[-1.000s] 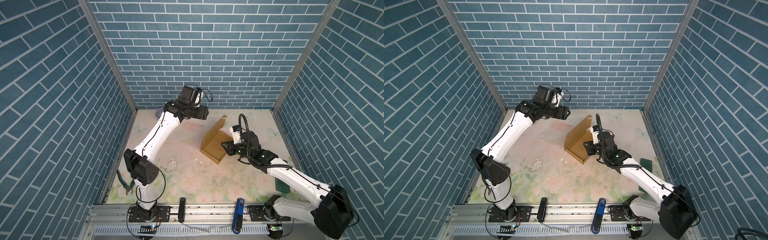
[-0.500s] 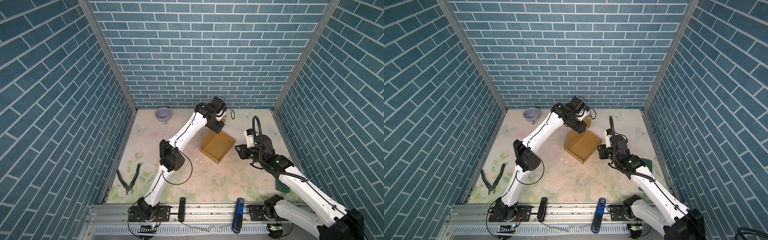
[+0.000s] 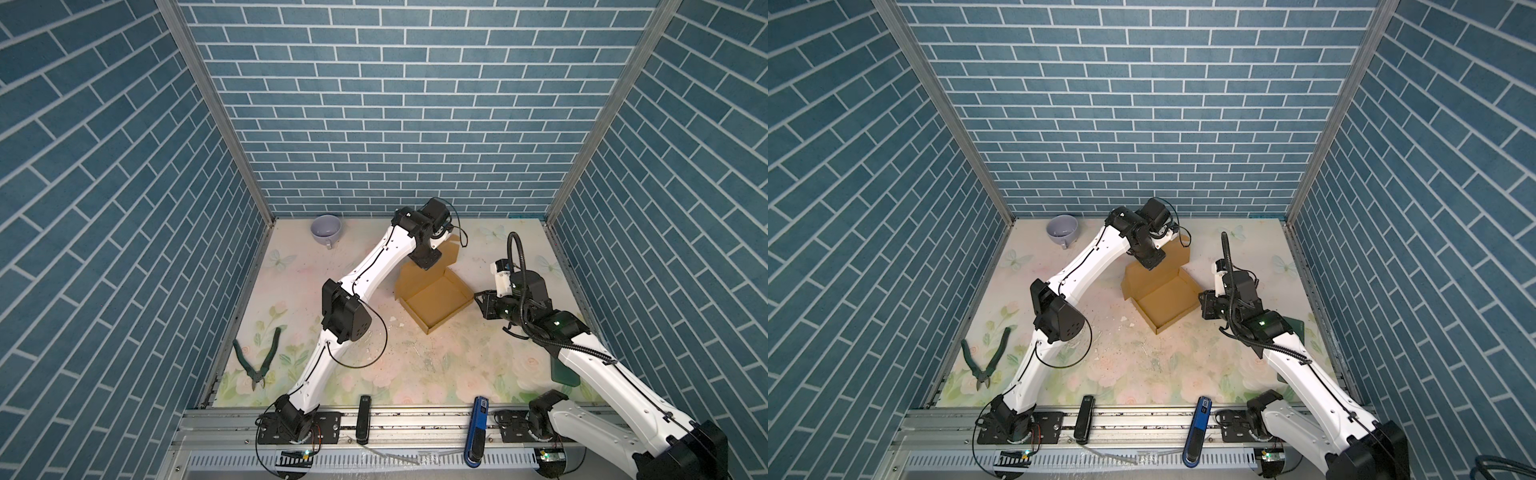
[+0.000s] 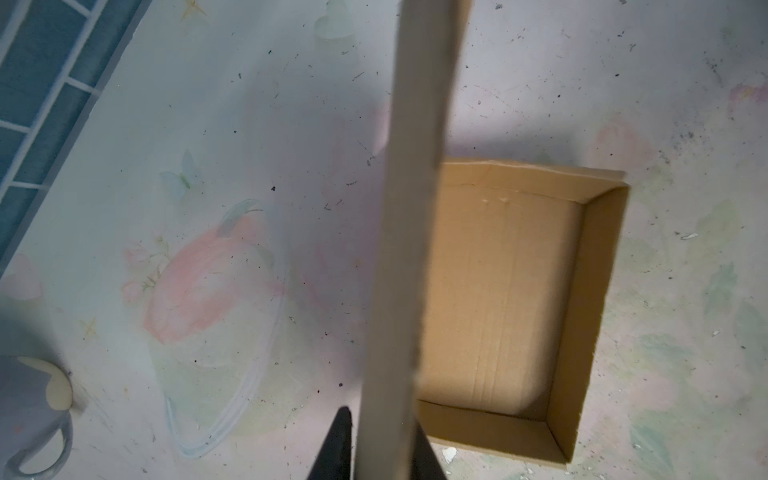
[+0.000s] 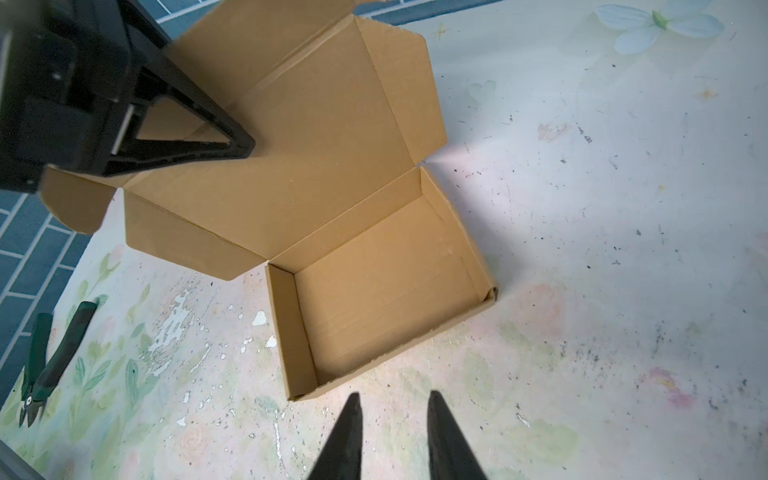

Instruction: Fold the paper box

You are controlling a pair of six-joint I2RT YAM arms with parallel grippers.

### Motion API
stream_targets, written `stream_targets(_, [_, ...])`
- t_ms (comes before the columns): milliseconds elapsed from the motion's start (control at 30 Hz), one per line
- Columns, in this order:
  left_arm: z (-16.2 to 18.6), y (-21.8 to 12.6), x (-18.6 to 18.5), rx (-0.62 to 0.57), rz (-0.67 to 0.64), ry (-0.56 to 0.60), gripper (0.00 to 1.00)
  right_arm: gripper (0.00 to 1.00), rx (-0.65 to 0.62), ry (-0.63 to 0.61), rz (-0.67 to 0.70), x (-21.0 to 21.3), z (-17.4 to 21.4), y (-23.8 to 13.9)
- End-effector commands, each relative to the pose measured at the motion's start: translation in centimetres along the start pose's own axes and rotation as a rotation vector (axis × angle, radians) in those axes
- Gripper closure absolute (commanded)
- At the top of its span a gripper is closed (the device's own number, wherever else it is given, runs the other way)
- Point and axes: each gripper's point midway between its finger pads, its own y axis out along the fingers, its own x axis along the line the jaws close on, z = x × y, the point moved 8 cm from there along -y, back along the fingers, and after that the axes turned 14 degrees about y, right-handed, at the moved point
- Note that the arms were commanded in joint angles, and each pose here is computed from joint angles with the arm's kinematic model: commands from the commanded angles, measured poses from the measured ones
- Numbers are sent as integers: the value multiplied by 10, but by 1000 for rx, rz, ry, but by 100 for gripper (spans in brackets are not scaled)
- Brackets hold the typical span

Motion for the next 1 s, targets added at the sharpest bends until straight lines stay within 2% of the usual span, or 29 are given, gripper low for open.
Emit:
stream_targets(0, [5,-20,1,-9,-28,92,81,72,-25,-44,13,4,-11,-4])
stream_targets(200, [6,-32,-6,-61,-15,276,81,72,-35,-67,32,1,-11,-4])
stream_targets(467, [12,-30,-12,-82,17,433,81,67,-60,-140,76,-6,-13,8])
stream_targets(767, [10,-14,-20,-72,123,476,90,64,-64,-190,66,-8,-48,34])
stream_targets(967, [7,-21,-19,-97,121,491,90,61,-88,-207,-55,-16,-84,61])
